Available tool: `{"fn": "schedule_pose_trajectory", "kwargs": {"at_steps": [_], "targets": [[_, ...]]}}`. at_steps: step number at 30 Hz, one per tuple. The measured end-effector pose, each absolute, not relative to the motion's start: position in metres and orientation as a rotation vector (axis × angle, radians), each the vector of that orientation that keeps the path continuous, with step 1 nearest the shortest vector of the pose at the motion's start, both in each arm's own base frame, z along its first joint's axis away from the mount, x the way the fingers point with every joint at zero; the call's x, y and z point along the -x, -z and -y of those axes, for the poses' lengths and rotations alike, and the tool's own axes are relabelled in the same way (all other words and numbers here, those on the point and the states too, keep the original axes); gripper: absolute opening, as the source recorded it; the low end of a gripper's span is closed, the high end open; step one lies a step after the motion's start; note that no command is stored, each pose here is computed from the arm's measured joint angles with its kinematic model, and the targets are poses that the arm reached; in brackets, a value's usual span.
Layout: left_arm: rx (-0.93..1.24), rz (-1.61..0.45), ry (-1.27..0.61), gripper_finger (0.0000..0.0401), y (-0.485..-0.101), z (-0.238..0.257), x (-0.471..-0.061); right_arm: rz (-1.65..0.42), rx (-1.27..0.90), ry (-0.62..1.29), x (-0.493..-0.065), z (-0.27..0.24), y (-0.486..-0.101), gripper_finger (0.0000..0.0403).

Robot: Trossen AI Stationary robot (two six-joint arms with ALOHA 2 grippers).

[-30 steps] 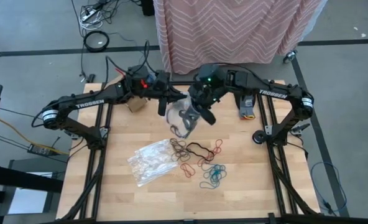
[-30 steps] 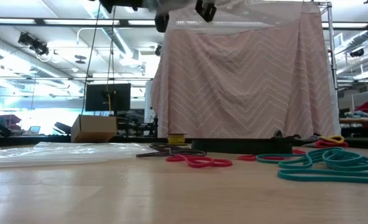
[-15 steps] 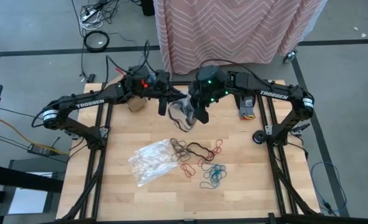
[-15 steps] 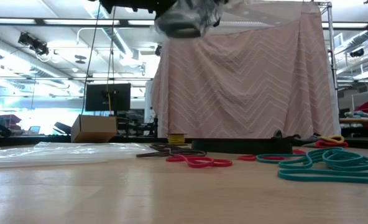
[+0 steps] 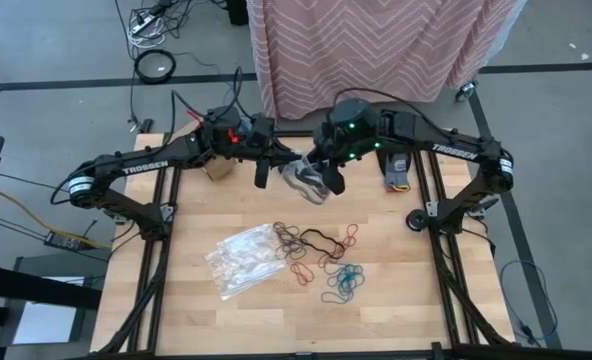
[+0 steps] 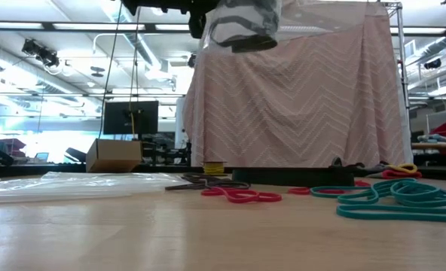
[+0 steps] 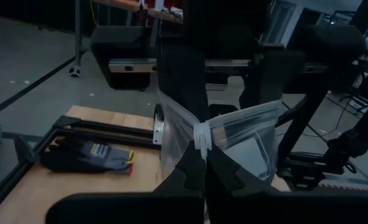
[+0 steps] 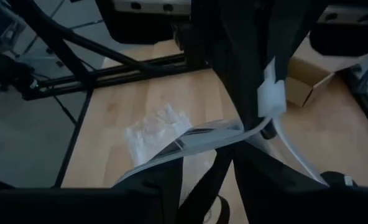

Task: Sort rubber bands
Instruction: Put the black rubber band into the transparent zip bag

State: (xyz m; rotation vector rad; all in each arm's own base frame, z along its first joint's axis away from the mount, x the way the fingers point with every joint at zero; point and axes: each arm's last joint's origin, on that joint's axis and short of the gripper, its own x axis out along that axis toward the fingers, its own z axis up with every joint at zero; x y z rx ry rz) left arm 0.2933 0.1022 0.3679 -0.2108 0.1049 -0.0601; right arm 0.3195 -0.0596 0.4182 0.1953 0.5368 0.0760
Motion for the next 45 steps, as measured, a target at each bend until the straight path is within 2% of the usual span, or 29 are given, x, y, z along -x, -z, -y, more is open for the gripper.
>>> {"fn": "schedule_pose_trajectory", "kwargs": {"at_steps": [11,18,26,30,35,40,45], "targets": [[0.219,-0.126,0.054,0.0,-0.365,-0.102,-0.294,-0.575,-0.237,-0.042,-0.316,0.058,-0.417,0.0132],[0.196,-0.213,0.044,0.0,-0.355,-0.103,-0.295,-0.584,-0.247,-0.058,-0.316,0.056,-0.416,0.0117],[0.234,-0.287,0.033,0.0,-0.341,-0.104,-0.299,-0.727,-0.224,-0.031,-0.34,0.061,-0.383,0.0096],[0.238,-0.301,0.034,0.0,-0.338,-0.101,-0.301,-0.761,-0.253,-0.084,-0.365,0.065,-0.358,0.0105],[0.243,-0.33,0.036,0.0,-0.335,-0.1,-0.301,-0.731,-0.297,-0.116,-0.376,0.068,-0.351,0.013],[0.235,-0.336,0.034,0.0,-0.335,-0.099,-0.301,-0.718,-0.277,-0.069,-0.371,0.07,-0.357,0.0145],[0.225,-0.354,0.038,0.0,-0.334,-0.099,-0.301,-0.714,-0.279,-0.041,-0.352,0.075,-0.372,0.0143]]}}
